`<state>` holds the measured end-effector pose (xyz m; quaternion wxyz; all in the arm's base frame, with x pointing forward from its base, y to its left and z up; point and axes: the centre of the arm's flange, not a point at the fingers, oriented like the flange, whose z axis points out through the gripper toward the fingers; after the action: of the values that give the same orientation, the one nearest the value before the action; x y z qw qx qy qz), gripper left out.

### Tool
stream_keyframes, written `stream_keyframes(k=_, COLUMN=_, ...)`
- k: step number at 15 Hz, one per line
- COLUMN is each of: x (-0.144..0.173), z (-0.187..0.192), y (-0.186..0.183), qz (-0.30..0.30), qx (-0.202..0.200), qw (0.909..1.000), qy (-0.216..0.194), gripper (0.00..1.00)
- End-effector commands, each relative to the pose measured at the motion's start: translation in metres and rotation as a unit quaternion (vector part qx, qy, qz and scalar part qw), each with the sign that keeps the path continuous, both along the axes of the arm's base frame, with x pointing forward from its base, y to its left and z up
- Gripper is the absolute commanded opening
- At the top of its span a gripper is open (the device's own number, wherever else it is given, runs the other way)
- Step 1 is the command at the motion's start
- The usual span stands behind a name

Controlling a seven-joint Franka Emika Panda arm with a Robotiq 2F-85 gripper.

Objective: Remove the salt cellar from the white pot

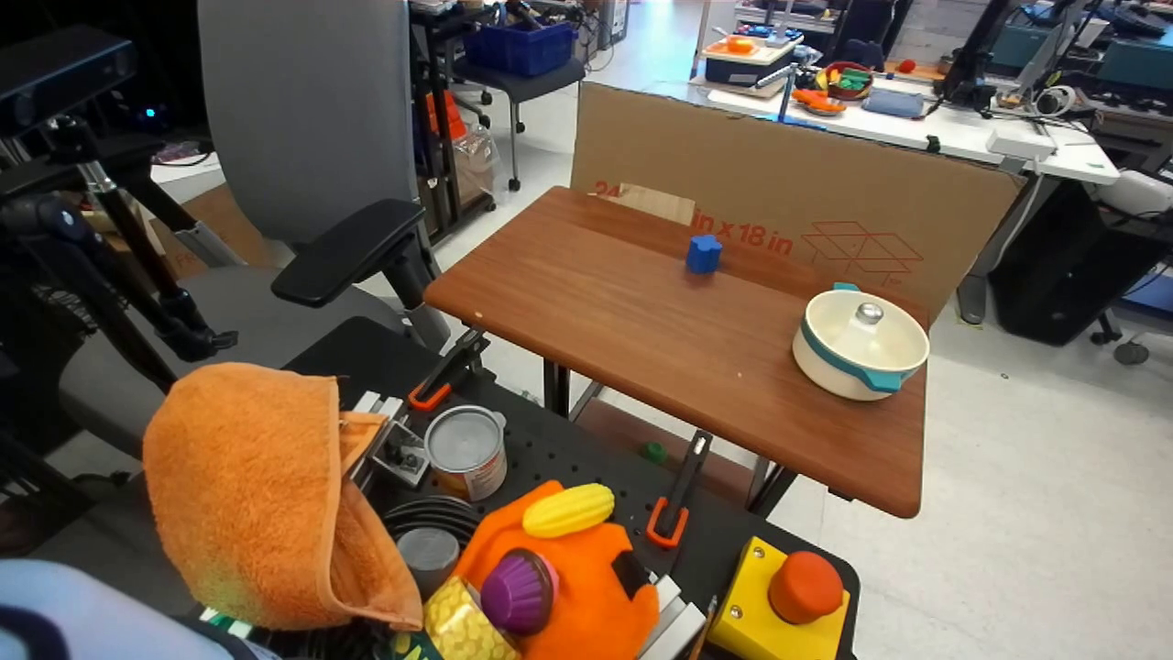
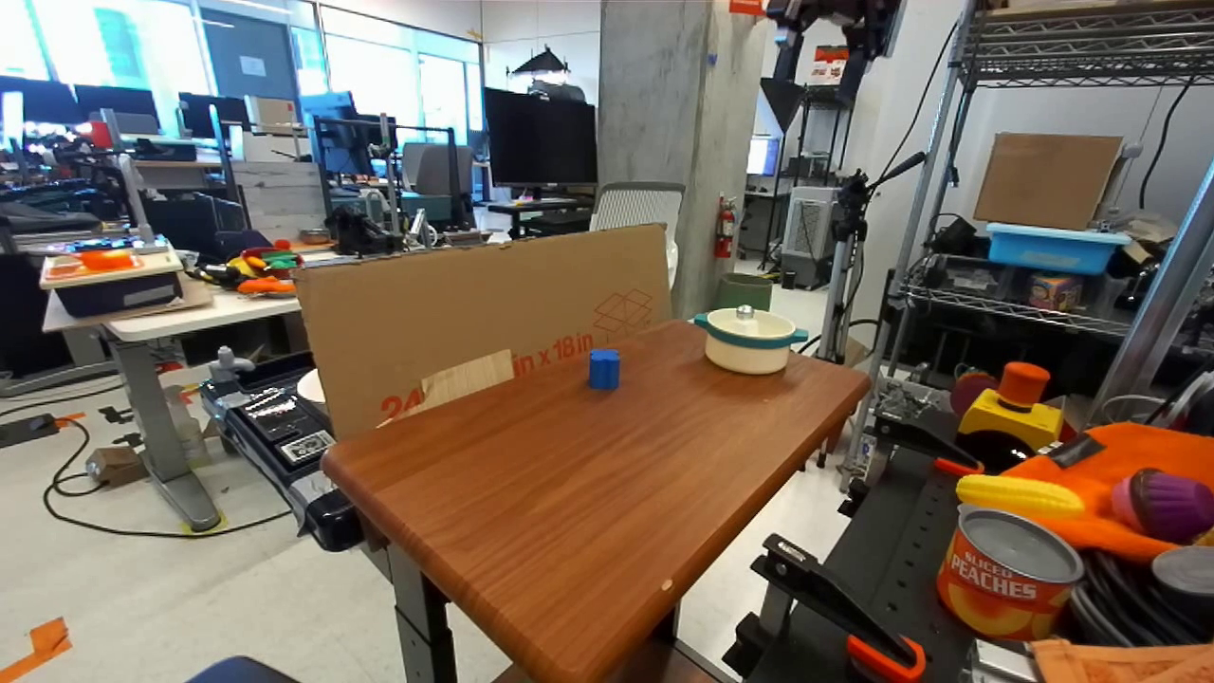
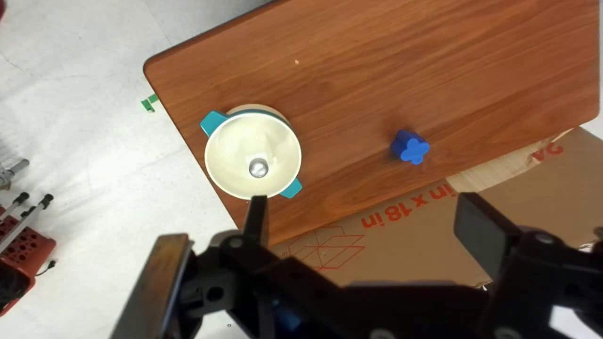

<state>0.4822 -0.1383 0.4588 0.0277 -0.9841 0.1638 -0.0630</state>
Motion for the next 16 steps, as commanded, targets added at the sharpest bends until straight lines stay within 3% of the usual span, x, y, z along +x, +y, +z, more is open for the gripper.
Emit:
stream_keyframes(k=1, x=0.037, z=-0.04, y=-0.029, qz=0.031, qx=0.021, qw=0.9988, qy=-0.031, gripper=1.0)
stream_keyframes(k=5, x=0.058, z=-0.091, y=-0.045, qz=0.055, qx=0.023, qw=0.998, qy=-0.02, gripper=1.0)
stream_keyframes(k=9, x=0.071, z=-0.134, y=-0.065, qz=0.074, qx=0.003, qw=0.9965, qy=0.038, gripper=1.0)
stream_keyframes(k=16, x=0.087, z=-0.197, y=-0.088, qz=0.099, qx=-0.037, qw=0.9902, qy=0.091, gripper=1.0)
